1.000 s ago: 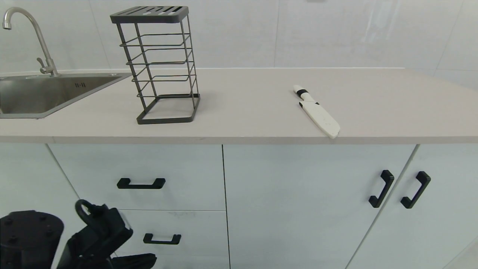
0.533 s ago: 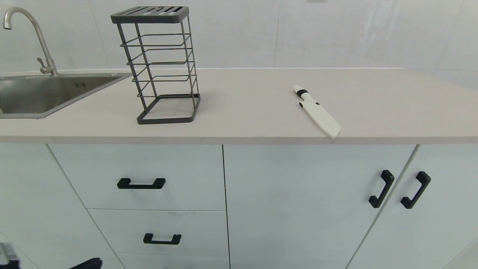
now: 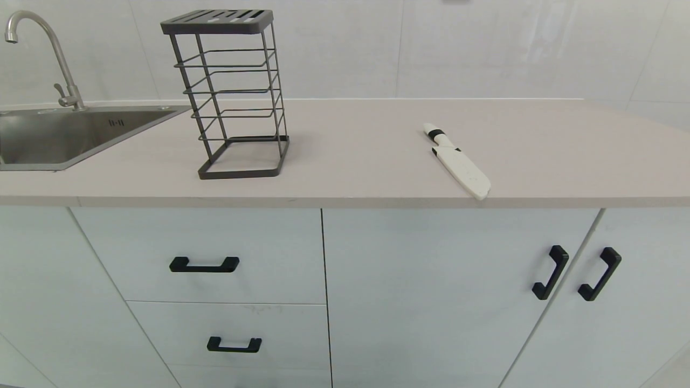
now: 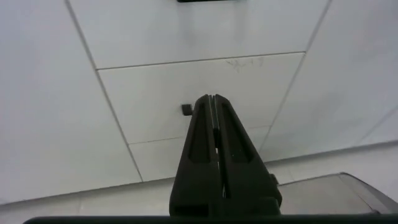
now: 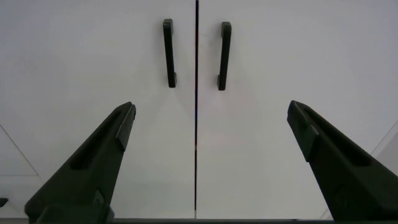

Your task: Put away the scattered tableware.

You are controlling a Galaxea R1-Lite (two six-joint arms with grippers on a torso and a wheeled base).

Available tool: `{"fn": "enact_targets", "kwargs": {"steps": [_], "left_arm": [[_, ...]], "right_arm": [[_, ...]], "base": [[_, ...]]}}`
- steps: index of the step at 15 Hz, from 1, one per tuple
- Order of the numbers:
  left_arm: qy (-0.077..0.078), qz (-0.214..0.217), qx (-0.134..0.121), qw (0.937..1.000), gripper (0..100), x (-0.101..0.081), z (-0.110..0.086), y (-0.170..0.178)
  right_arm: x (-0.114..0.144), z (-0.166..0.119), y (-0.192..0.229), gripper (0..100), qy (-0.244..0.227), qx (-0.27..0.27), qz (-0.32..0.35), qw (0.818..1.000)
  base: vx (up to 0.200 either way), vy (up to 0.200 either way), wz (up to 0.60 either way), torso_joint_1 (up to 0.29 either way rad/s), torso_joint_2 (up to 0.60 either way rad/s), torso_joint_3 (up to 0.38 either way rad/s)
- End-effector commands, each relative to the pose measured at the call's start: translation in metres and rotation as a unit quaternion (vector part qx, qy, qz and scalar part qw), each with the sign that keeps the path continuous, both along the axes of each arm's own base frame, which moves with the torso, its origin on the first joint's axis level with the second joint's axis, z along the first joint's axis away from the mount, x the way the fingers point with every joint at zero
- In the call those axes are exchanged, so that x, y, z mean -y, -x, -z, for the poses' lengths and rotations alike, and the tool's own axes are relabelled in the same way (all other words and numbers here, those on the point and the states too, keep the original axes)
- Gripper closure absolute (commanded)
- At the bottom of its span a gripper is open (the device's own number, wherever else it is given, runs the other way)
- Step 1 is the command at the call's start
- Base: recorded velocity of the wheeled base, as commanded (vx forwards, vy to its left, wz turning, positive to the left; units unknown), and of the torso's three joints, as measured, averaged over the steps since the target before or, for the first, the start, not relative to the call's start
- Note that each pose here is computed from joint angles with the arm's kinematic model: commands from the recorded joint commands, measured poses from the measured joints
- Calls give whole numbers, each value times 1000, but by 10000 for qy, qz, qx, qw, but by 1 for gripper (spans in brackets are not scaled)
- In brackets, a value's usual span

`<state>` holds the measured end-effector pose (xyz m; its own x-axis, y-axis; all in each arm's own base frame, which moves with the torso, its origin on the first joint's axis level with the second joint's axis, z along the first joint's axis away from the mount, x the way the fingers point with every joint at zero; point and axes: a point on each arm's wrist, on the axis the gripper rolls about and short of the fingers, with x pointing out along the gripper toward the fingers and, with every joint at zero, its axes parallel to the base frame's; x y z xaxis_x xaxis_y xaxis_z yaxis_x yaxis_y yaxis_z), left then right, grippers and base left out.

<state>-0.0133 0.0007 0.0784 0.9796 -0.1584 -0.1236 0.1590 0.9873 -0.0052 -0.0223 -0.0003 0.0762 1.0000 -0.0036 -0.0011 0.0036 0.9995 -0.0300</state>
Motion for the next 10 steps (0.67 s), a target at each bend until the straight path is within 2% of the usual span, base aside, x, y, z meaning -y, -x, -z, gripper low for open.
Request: {"fn": "enact_targets", "kwargs": {"steps": [1,3,5,6,7,8,9,10], "left_arm": [[-73,-123,134,9998,100,0,1,2],[-46,-149,122,9998,100,0,1,2],[-28,-198,126,9997,100,0,1,2],[148,-348,111,9992,100,-1,1,2],[148,-348,111,9992,100,-1,1,2],[248,-436,116,9987,100,-1,0,2],[245,-482,109,9985,100,-1,0,2],[251,-710,183,9970,100,0,1,3]], "right_arm": [[0,0,0,0,11,13,5,10000],[0,0,0,0,-12,13,5,10000],[0,0,0,0,-12,13,5,10000],[0,0,0,0,-12,13,5,10000],[0,0,0,0,-12,13,5,10000],[0,0,0,0,-12,5,13,10000],[0,0,0,0,-12,5,13,10000],[0,0,0,0,-12,13,13,10000]], "base": [[0,0,0,0,0,0],[0,0,0,1,-45,-55],[0,0,0,24,-242,-261],[0,0,0,41,-437,-330],[0,0,0,36,-432,-339],[0,0,0,95,-452,-359],[0,0,0,105,-452,-354],[0,0,0,119,-452,-349]]}}
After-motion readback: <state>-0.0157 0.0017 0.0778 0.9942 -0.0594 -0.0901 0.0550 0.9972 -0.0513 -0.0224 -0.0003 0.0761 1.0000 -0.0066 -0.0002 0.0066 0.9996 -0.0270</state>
